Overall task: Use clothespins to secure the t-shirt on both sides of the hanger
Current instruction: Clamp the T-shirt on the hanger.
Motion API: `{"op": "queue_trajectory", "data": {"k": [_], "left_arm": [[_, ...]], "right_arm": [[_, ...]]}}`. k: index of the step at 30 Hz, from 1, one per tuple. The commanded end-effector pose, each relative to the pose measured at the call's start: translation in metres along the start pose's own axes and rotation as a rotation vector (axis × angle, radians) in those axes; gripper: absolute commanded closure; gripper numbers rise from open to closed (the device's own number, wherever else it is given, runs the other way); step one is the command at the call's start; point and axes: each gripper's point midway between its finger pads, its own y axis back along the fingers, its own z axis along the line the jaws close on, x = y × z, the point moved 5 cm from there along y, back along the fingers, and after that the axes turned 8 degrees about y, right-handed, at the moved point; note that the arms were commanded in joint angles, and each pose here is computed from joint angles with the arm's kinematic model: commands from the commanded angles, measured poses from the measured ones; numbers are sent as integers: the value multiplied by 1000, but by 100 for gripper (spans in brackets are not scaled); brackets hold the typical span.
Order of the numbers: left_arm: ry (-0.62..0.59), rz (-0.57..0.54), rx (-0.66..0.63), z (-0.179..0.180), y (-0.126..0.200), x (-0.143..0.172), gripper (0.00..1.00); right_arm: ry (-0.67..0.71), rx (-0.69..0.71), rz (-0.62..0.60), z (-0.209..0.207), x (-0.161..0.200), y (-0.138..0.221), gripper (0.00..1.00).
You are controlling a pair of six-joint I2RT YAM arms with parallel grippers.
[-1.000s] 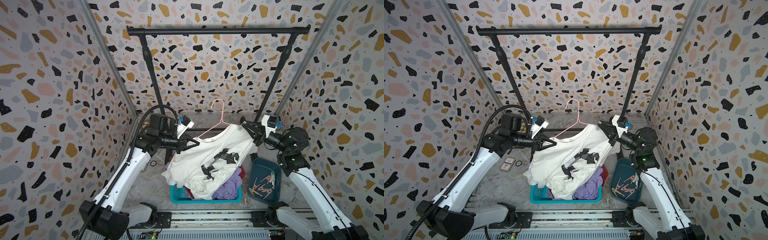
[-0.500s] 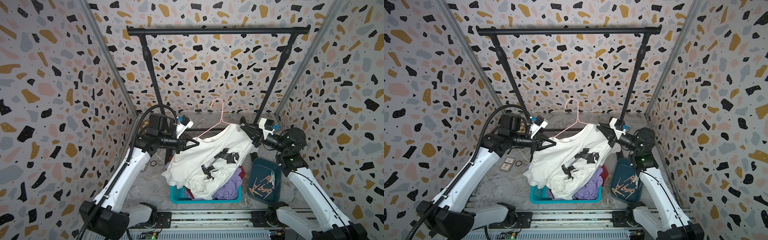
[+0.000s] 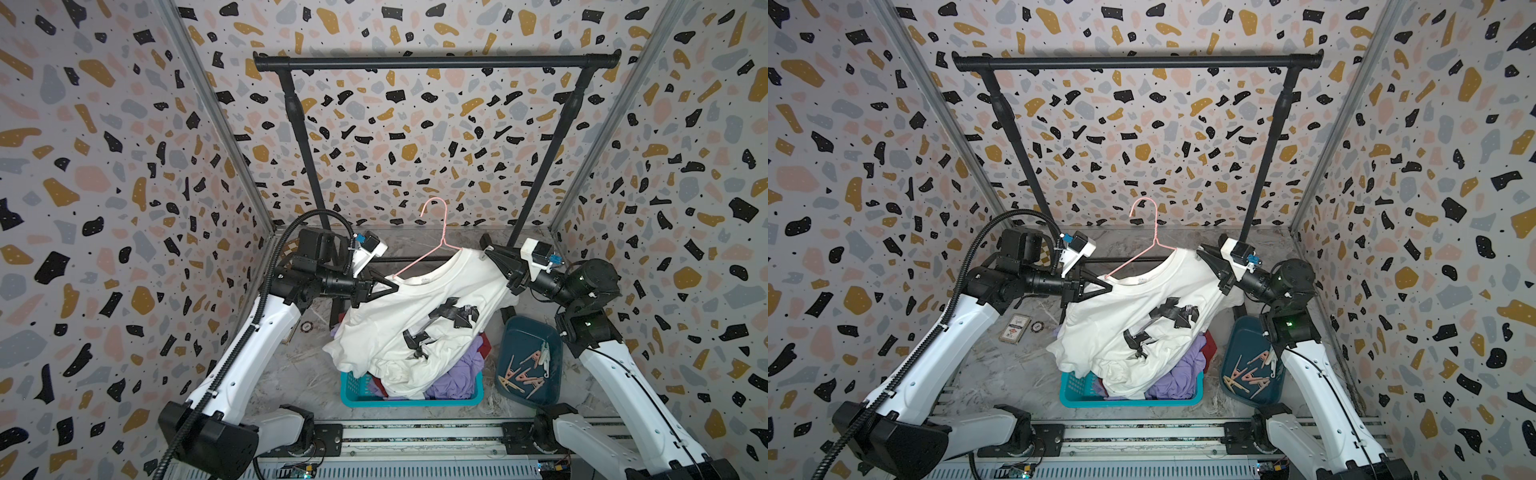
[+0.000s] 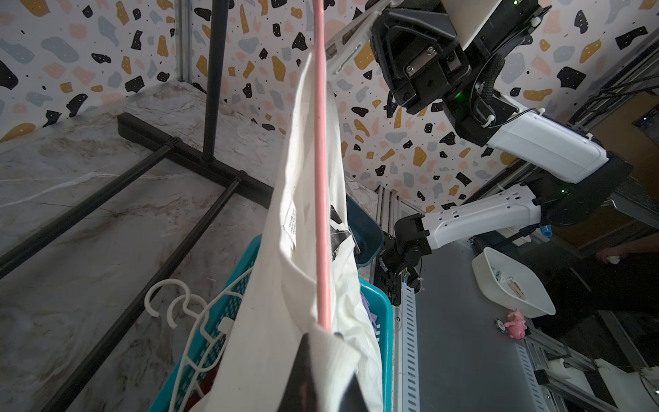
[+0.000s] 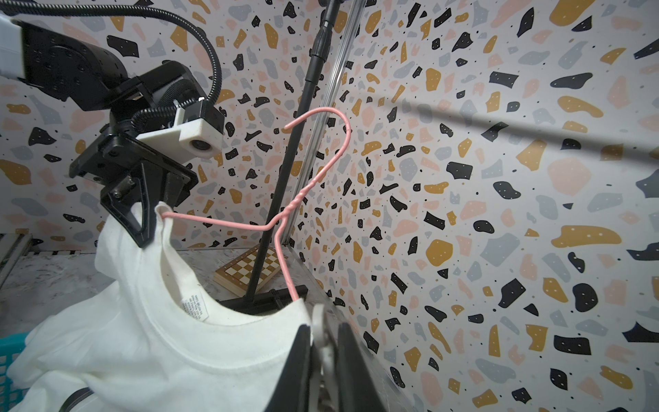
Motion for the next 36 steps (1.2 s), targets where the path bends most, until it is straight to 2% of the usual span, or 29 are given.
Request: {"op": "queue_trajectory", "data": {"k": [1, 15, 19, 22, 28, 36], "left_arm": [[-100, -52, 47, -17, 9, -19, 100], [-114, -62, 109, -25, 11, -19, 100], [-123, -70, 125, -29, 12, -20, 100], [-126, -76, 142, -32, 13, -21, 100], [-123, -81, 175, -36, 13, -21, 100], [-106, -89, 240, -42, 15, -25, 100]], "right_arm": [[42, 20, -20, -7, -12, -1, 100], [51, 57, 33, -8, 10, -3, 99], [63, 98, 59, -10, 16, -1, 88], [68, 102, 56, -8, 19, 0, 88], [46, -11, 2, 0, 7, -6, 90], [87, -83, -65, 10, -25, -16, 90]]}}
